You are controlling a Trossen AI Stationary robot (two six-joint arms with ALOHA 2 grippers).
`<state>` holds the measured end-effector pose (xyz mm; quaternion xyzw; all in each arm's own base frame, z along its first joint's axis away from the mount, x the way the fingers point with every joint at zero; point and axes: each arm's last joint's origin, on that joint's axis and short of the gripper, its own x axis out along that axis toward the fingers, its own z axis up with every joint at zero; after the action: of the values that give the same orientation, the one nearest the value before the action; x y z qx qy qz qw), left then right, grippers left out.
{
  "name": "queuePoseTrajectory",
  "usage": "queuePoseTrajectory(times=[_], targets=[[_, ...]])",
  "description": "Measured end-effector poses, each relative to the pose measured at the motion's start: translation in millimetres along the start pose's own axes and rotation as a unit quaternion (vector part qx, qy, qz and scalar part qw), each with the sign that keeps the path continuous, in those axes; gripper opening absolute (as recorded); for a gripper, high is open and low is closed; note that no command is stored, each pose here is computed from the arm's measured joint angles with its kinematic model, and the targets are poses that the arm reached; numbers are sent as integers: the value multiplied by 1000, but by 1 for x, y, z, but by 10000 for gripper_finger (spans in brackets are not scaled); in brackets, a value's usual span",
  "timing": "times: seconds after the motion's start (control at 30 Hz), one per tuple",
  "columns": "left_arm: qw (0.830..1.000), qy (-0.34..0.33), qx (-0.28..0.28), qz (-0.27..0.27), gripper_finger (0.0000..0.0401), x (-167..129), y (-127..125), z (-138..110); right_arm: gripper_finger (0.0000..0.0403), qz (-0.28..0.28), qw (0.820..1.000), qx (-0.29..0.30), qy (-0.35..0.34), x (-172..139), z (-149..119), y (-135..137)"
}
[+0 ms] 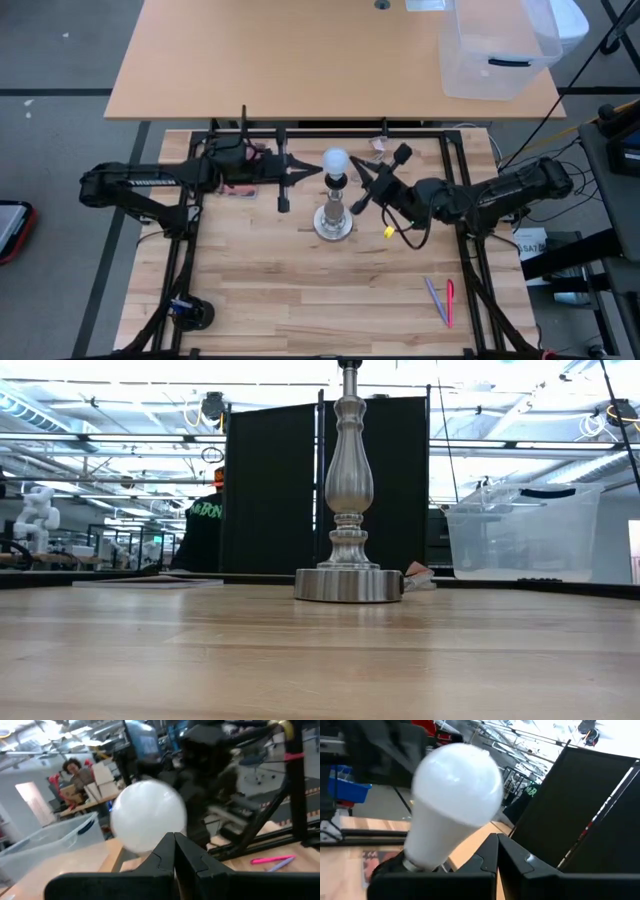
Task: Screw lightbulb
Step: Insert the lightbulb into the silver lamp
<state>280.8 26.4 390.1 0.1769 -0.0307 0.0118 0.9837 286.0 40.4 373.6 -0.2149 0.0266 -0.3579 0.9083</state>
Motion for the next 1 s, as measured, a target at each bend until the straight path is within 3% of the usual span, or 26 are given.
queuePoseTrajectory(times=[0.47,1.0], targets=[[1000,-2,7,1,2,1,1,-1,0,32,999,-14,-31,15,-4,-9],[1000,26,10,13,2,0,9,-9,0,61,997,-49,-26,-1,-1,5]])
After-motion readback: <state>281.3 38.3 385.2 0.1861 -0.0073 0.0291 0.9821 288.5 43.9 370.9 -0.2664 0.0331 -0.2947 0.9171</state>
